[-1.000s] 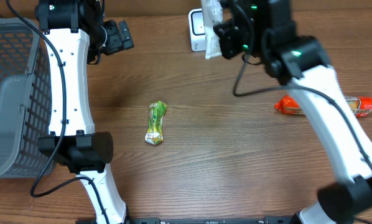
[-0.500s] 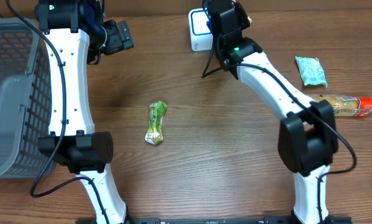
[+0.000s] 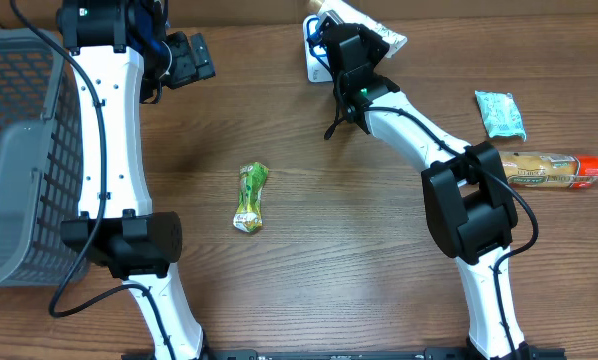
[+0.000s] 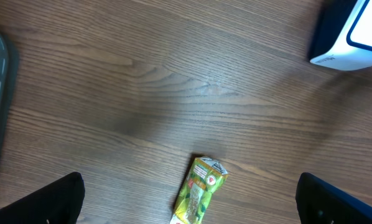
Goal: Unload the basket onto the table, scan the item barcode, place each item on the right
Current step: 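Hold the white tube in front of the scanner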
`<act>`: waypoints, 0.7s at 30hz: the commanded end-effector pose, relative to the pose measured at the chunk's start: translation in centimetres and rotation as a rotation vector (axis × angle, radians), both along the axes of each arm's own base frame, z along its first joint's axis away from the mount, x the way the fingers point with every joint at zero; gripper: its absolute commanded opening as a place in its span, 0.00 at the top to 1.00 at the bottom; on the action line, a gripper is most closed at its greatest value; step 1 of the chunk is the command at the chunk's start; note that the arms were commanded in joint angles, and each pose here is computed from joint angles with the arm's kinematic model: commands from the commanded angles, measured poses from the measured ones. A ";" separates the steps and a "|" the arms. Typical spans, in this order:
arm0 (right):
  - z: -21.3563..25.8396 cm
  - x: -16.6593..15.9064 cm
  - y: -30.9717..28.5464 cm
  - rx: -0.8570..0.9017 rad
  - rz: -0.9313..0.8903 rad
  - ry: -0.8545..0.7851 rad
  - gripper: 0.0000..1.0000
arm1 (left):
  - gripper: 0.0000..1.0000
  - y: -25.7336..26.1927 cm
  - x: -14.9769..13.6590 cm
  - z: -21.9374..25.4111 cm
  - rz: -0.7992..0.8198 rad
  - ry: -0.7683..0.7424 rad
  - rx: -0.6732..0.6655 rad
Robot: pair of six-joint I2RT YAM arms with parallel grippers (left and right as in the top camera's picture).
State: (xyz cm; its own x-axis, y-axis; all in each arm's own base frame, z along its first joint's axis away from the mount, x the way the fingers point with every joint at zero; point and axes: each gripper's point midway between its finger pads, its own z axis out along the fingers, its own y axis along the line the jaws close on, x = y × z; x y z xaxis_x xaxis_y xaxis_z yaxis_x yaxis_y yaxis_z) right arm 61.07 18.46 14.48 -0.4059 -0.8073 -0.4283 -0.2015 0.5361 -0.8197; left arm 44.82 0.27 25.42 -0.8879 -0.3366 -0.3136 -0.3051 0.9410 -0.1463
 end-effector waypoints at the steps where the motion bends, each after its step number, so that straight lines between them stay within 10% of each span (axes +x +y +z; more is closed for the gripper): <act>1: 4.4 0.3 0.0 0.021 -0.028 -0.092 0.96 | 0.00 0.0 0.0 1.2 0.014 -0.034 -0.006; 11: 5.1 -0.9 1.0 0.041 -0.033 -0.083 0.96 | 0.01 0.0 0.0 1.2 0.014 -0.034 -0.006; 21: 13.7 -7.9 0.9 0.621 0.033 0.072 0.96 | 0.00 0.0 0.0 1.2 0.014 -0.034 -0.006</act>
